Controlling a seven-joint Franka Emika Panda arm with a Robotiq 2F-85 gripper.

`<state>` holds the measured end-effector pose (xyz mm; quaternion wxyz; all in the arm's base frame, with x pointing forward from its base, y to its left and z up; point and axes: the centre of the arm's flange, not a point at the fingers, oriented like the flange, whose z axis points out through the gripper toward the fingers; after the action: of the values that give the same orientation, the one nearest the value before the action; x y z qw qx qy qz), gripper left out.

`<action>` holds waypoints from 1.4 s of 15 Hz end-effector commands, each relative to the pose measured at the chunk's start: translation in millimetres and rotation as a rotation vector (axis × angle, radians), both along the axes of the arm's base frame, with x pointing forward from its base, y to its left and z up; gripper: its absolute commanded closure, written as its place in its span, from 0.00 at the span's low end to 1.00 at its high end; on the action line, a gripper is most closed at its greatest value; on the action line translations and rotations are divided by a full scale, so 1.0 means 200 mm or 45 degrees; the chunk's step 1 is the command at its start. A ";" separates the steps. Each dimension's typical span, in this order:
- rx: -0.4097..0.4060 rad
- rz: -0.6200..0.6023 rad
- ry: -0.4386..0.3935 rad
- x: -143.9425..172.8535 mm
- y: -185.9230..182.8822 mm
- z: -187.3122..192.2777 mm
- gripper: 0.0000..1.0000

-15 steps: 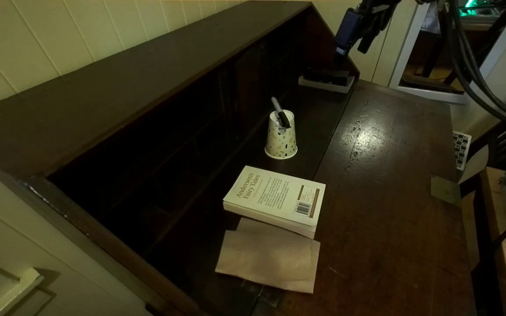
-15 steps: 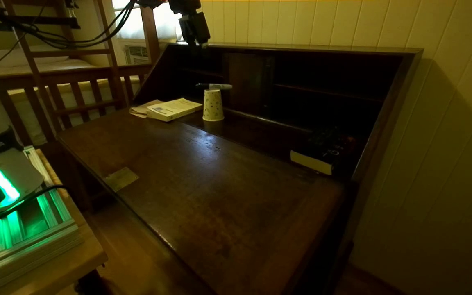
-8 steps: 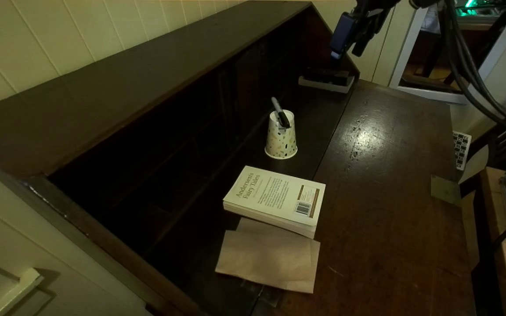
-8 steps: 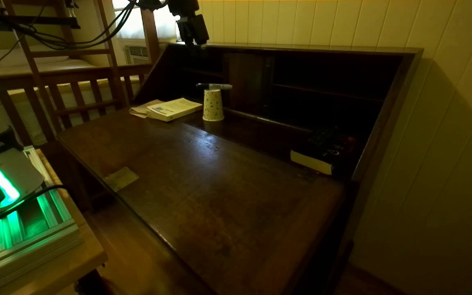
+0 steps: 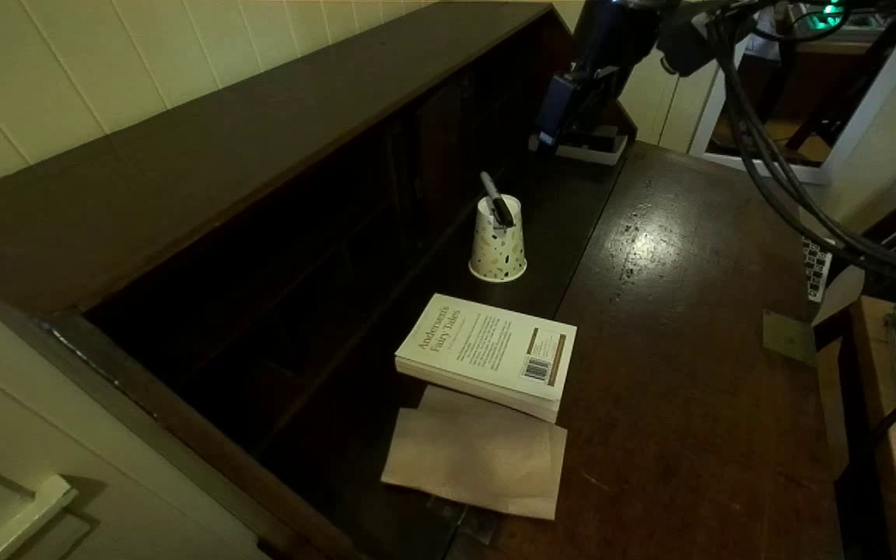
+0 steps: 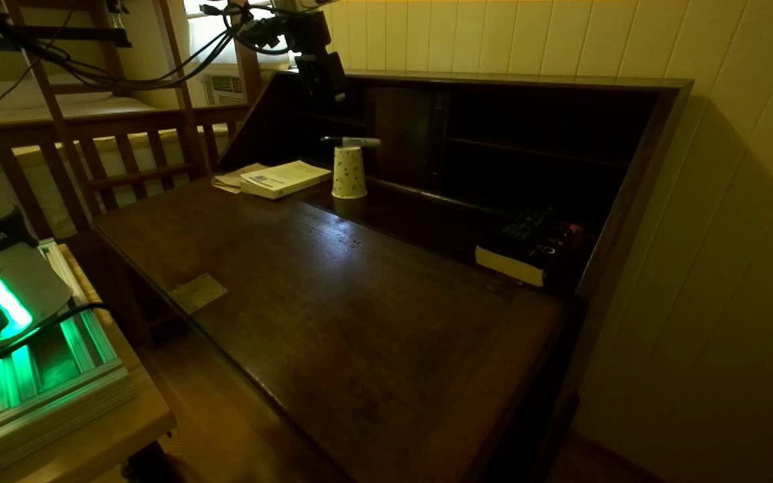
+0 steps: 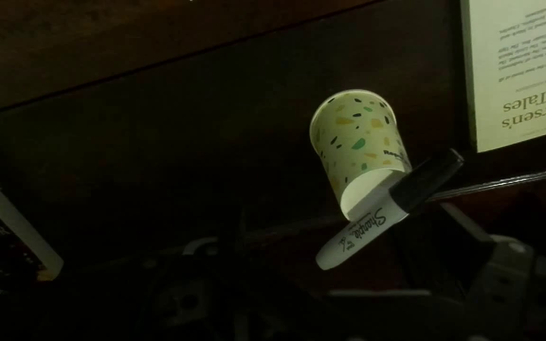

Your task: Remove the marker from the top of the cup and put it on top of the cabinet then put the cup upright

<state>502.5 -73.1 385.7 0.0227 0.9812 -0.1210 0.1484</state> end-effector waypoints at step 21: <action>0.098 -0.006 0.031 0.36 0.19 -0.32 0.55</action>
<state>564.4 -40.9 327.2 -0.0036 0.9845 -0.1207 0.1276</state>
